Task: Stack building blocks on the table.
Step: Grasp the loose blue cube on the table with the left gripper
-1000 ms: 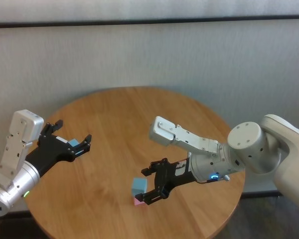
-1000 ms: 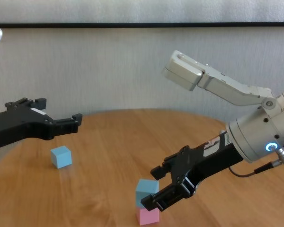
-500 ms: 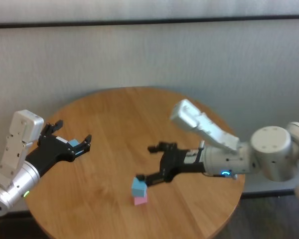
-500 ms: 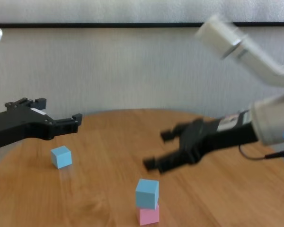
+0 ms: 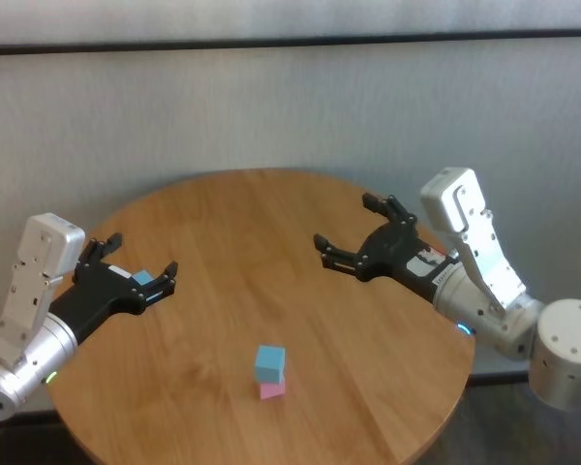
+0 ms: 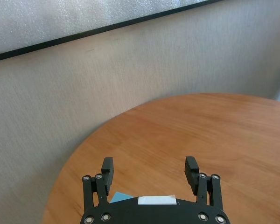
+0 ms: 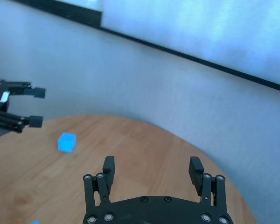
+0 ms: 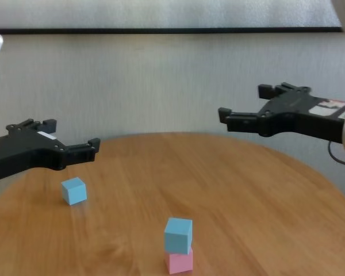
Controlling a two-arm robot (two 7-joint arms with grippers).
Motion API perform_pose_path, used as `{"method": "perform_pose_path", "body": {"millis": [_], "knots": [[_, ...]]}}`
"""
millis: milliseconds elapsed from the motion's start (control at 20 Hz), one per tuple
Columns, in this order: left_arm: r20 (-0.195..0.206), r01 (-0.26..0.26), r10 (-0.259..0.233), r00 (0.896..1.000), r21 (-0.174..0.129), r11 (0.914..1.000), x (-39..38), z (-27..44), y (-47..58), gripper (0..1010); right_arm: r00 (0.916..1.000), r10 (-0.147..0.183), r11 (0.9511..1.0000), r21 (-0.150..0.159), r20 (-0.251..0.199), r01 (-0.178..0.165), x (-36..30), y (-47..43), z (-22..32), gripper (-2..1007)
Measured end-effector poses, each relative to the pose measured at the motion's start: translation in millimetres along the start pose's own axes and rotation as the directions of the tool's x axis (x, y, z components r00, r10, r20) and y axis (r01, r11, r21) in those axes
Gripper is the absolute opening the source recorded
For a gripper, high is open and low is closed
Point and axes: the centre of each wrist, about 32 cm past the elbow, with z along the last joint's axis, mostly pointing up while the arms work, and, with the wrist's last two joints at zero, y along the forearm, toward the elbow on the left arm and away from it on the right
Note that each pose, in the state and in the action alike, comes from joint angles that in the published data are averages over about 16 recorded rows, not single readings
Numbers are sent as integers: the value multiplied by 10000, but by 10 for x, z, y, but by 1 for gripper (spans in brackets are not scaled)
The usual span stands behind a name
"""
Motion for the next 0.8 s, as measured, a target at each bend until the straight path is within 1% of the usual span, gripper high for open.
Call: {"method": "perform_pose_path", "body": {"millis": [50, 150, 200, 250, 350, 600, 800], "knots": [[0, 0, 0, 10000, 0, 10000, 0, 0, 0, 1000, 9995, -309, 9994, 137, -29, 310, -14, -23, -15, 1001], [0, 0, 0, 10000, 0, 10000, 0, 0, 0, 1000, 9969, -779, 9965, 299, -85, 781, -39, -53, -40, 1001], [0, 2, -2, 10000, 0, 10000, 0, 0, 0, 1000, 9953, -958, 9947, 352, -111, 961, -51, -64, -51, 1001], [-6, 6, -6, 10000, 8, 10000, 0, 0, 0, 1000, 9944, -1047, 9938, 374, -138, 1051, -58, -70, -57, 1001], [-18, 24, -24, 10000, 57, 10000, 0, 7, 0, 1000, 9934, -1134, 9927, 391, -182, 1141, -66, -77, -63, 1001], [98, 171, -173, 9998, 204, 9996, 18, 50, -14, 1000, 9935, -1123, 9929, 365, -182, 1129, -68, -70, -62, 1001], [301, 317, -330, 9990, 429, 9986, 76, 89, -30, 1000, 9940, -1088, 9934, 340, -138, 1093, -66, -61, -60, 1001]]}}
